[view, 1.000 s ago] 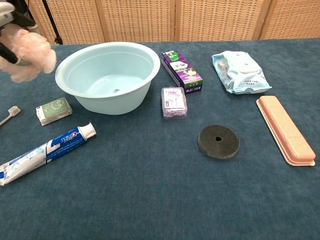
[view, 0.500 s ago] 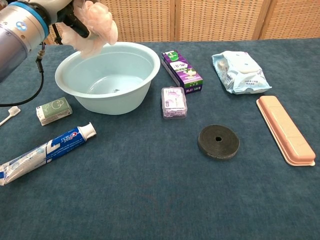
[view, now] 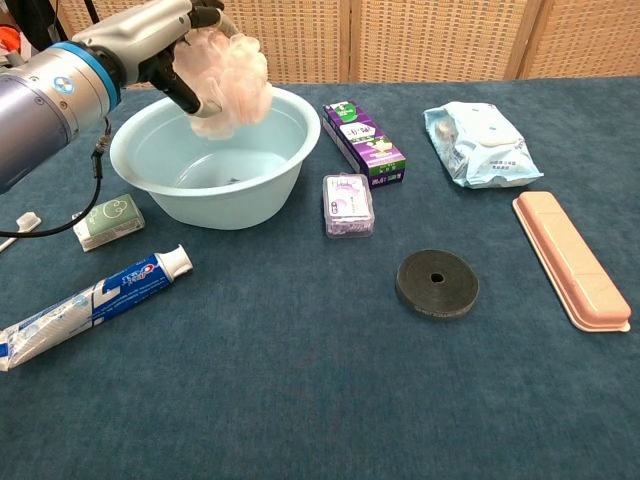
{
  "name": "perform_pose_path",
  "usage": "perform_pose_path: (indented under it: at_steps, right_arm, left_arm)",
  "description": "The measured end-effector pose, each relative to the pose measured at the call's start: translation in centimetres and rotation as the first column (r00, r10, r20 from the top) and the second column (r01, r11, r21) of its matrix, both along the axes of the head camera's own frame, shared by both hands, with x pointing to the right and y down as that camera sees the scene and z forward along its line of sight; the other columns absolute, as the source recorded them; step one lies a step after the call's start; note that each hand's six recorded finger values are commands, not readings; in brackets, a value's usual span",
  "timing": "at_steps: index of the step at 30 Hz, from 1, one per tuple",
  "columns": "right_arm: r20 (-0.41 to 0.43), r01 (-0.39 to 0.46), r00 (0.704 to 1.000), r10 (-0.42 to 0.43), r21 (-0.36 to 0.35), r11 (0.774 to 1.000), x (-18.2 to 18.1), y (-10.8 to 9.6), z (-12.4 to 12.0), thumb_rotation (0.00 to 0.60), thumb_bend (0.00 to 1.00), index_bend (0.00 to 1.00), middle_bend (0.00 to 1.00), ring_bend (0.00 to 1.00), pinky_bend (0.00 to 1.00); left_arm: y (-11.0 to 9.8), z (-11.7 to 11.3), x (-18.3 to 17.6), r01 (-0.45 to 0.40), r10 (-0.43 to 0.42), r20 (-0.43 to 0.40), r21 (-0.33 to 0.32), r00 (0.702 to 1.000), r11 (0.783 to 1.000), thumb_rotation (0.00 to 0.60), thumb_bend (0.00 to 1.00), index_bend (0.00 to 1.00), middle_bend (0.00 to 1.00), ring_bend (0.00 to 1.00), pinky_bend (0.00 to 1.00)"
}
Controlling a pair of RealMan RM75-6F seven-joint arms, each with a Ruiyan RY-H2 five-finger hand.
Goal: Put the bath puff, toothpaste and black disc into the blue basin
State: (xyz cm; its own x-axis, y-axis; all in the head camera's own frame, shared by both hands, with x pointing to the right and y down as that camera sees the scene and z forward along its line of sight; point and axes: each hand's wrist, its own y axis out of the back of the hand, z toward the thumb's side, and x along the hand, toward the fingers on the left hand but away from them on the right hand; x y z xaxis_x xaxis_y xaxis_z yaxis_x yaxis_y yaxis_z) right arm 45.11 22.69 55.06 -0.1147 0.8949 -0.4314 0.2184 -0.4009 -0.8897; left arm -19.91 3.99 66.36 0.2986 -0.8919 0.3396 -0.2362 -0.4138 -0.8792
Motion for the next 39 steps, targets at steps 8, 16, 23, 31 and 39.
perform_pose_path:
  at_steps: [8,16,23,31,39]
  right_arm:
    - [0.000,0.006,1.000,-0.006,0.001,1.000,-0.2,0.1,-0.1,0.600,0.21,0.06,0.00,0.00,0.00]
    - [-0.005,0.011,1.000,-0.011,0.008,1.000,-0.4,0.0,-0.3,0.600,0.21,0.06,0.00,0.00,0.00]
    - [-0.011,0.023,1.000,-0.023,0.011,1.000,-0.8,0.0,-0.4,0.600,0.21,0.06,0.00,0.00,0.00]
    - [-0.008,0.047,0.999,-0.047,0.011,0.999,-1.7,0.2,-0.5,0.600,0.21,0.06,0.00,0.00,0.00]
    - [0.007,0.044,0.999,-0.044,0.026,0.999,-1.8,0.2,-0.9,0.600,0.21,0.06,0.00,0.00,0.00]
  left_arm:
    - [0.5,-0.1,-1.2,-0.001,0.002,0.005,-0.070,1.000,0.998,0.600,0.31,0.17,0.00,0.00,0.09]
    - [1.6,-1.2,-2.1,0.001,-0.004,-0.021,-0.129,1.000,0.992,0.600,0.33,0.16,0.00,0.00,0.07]
    - [3.3,-3.3,-5.6,-0.013,0.031,0.076,-0.235,0.997,0.972,0.600,0.34,0.25,0.00,0.00,0.03]
    - [6.2,-5.5,-10.8,0.110,-0.010,0.258,-0.375,0.966,0.920,0.600,0.35,0.36,0.00,0.00,0.03]
    - [8.4,-6.7,-16.0,0.241,-0.077,0.418,-0.356,0.905,0.903,0.600,0.34,0.39,0.00,0.00,0.03]
